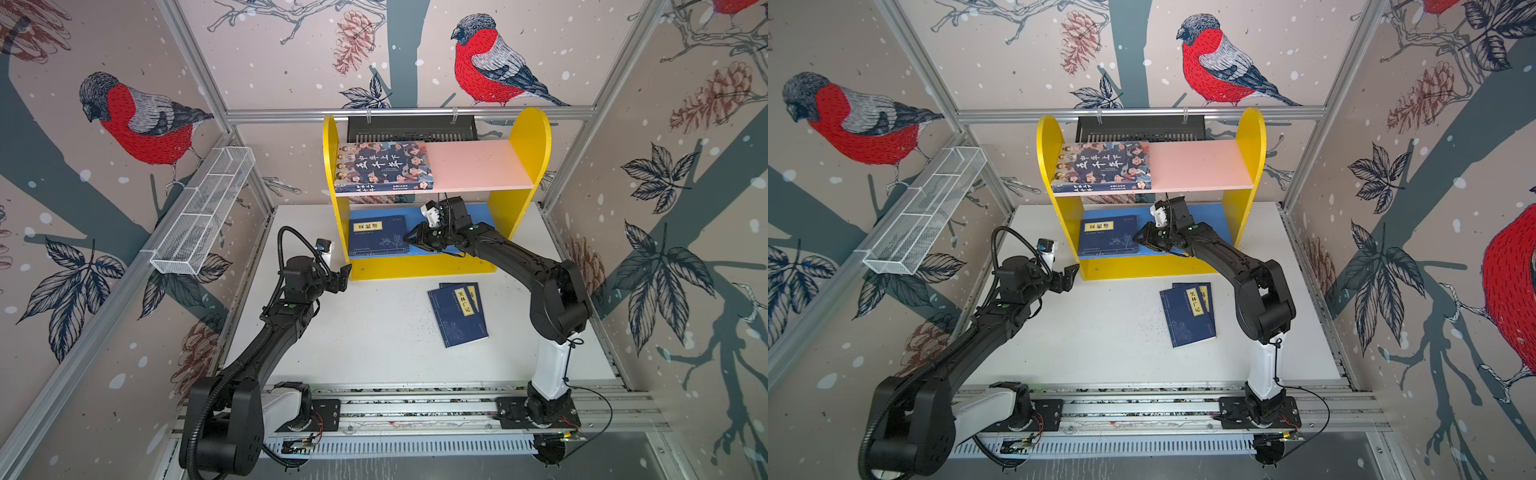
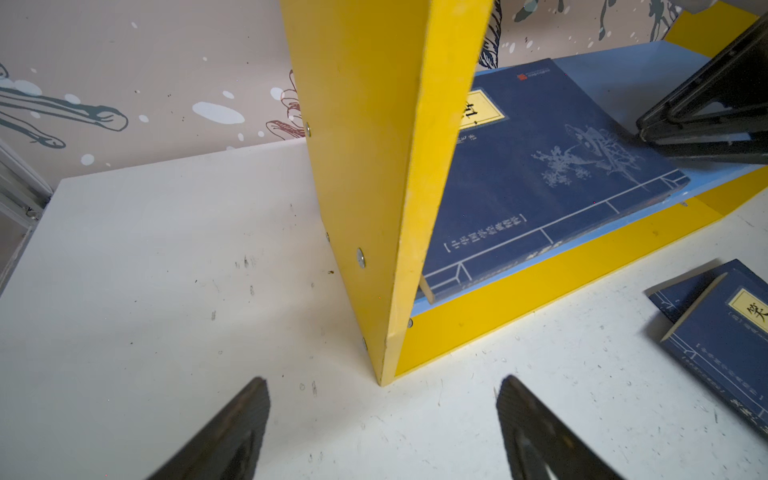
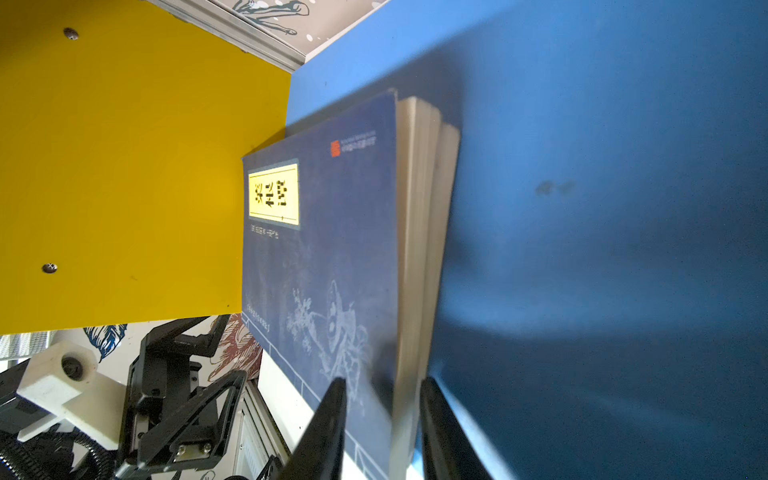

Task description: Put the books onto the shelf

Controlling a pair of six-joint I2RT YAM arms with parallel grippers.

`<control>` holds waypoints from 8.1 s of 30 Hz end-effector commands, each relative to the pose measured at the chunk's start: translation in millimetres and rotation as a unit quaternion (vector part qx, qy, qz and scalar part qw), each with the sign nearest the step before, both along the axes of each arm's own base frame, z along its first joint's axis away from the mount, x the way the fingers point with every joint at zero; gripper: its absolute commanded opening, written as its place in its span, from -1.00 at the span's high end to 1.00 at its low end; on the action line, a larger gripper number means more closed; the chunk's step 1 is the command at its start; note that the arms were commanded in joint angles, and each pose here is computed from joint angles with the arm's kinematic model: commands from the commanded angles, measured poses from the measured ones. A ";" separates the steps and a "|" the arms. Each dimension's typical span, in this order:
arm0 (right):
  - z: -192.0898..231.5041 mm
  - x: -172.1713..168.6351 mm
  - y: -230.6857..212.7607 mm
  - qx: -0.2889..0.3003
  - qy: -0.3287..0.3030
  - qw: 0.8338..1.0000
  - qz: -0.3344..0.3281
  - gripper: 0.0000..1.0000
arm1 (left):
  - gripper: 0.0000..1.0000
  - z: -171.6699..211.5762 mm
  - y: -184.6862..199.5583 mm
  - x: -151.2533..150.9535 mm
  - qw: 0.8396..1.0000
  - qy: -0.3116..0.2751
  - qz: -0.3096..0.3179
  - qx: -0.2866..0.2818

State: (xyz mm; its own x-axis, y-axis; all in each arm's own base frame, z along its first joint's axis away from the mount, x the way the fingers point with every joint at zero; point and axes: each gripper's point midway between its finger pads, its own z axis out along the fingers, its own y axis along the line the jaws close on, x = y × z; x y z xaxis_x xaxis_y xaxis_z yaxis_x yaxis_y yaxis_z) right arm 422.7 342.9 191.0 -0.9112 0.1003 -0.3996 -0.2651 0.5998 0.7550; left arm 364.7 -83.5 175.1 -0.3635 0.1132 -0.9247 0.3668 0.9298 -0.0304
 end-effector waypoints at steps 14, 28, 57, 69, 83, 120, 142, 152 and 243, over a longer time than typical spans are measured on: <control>18.7 -12.2 -9.8 0.007 -0.017 1.000 -0.020 0.29 | -0.73 15.6 0.5 14.4 0.996 -0.078 0.015 -0.032; 21.9 -11.4 -11.4 0.007 -0.017 1.000 -0.022 0.28 | -0.72 14.3 4.1 22.2 0.994 -0.096 0.029 -0.039; 18.2 -8.1 -10.0 0.007 -0.012 1.000 -0.021 0.26 | -0.70 8.6 6.5 35.2 0.992 -0.100 0.050 -0.051; 15.2 -1.2 -10.4 0.005 -0.011 1.000 -0.023 0.24 | -0.69 5.2 10.1 30.6 0.992 -0.094 0.062 -0.057; 7.3 9.6 -3.5 0.005 -0.006 1.000 -0.018 0.33 | -0.69 -7.0 7.9 12.6 0.990 0.078 0.080 -0.088; 32.9 -50.5 -43.1 -0.023 -0.032 0.997 -0.061 0.00 | -0.77 24.4 -34.2 -53.3 0.953 0.232 -0.032 -0.195; -82.1 -141.0 -198.7 -0.144 0.019 0.947 -0.286 -0.16 | -0.84 -4.5 -75.4 -95.2 0.898 0.298 -0.137 -0.293; -111.6 -127.6 -204.9 -0.177 0.046 0.950 -0.251 -0.15 | -0.79 -33.4 -84.6 -83.0 0.884 0.327 -0.111 -0.315; -164.1 -195.7 -22.7 -0.059 0.104 0.993 0.019 -0.10 | -0.79 -137.0 -112.2 -125.7 0.829 0.443 -0.125 -0.318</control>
